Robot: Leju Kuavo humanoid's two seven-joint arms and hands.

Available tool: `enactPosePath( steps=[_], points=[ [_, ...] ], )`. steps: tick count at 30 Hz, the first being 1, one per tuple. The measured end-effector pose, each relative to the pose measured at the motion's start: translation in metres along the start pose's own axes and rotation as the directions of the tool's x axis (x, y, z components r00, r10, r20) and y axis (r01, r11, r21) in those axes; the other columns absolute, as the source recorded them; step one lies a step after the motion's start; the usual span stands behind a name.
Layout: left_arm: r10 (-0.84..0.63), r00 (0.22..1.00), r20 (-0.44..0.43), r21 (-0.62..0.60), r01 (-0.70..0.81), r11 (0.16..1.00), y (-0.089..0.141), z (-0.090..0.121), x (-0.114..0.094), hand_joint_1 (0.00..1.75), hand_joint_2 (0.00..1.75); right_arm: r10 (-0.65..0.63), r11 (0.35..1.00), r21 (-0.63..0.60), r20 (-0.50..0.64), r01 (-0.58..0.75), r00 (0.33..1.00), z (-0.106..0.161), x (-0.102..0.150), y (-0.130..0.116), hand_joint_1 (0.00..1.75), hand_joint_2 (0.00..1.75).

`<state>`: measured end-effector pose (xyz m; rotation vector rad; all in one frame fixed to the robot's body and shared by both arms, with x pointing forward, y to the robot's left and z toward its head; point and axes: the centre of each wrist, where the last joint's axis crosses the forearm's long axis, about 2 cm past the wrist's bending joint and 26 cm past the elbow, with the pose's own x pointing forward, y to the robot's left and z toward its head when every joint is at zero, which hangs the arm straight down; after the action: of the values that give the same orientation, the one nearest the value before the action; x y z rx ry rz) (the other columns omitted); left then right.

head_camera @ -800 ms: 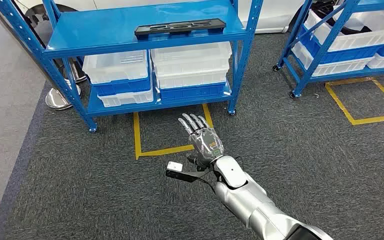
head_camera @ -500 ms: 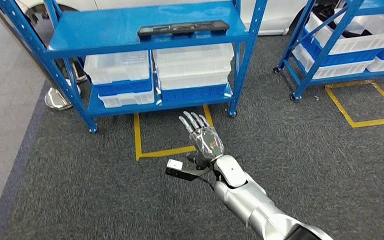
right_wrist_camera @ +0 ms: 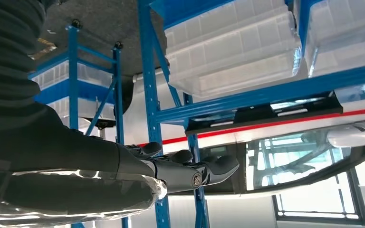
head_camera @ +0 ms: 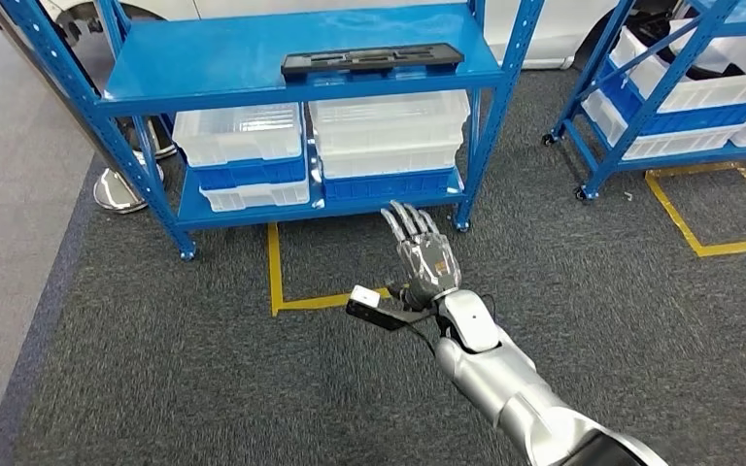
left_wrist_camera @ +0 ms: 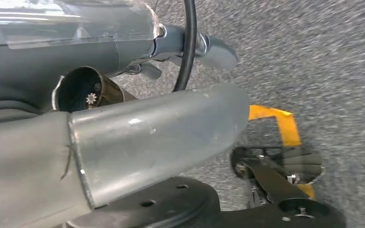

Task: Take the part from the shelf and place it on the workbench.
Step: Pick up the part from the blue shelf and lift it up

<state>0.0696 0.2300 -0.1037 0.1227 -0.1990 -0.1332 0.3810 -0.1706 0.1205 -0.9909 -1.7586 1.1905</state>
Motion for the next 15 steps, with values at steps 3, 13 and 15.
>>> enactPosePath(
  steps=[3,13,15],
  points=[
    [0.0,1.0,-0.001,0.0,0.0,1.0,0.0,0.0,0.0,0.0,0.0,-0.001,1.0,0.002,-0.005,0.001,1.0,0.001,-0.001,0.001,0.0,1.75],
    [0.003,1.0,-0.001,0.002,-0.003,1.0,0.002,0.0,-0.001,0.0,0.0,-0.012,1.0,-0.026,-0.059,0.011,0.998,-0.002,-0.012,-0.005,0.0,1.75],
    [0.003,1.0,0.002,0.001,-0.003,1.0,0.002,-0.001,-0.001,0.0,0.0,-0.018,0.999,-0.044,-0.084,0.014,0.996,-0.005,-0.021,-0.011,0.0,1.75]
  ],
)
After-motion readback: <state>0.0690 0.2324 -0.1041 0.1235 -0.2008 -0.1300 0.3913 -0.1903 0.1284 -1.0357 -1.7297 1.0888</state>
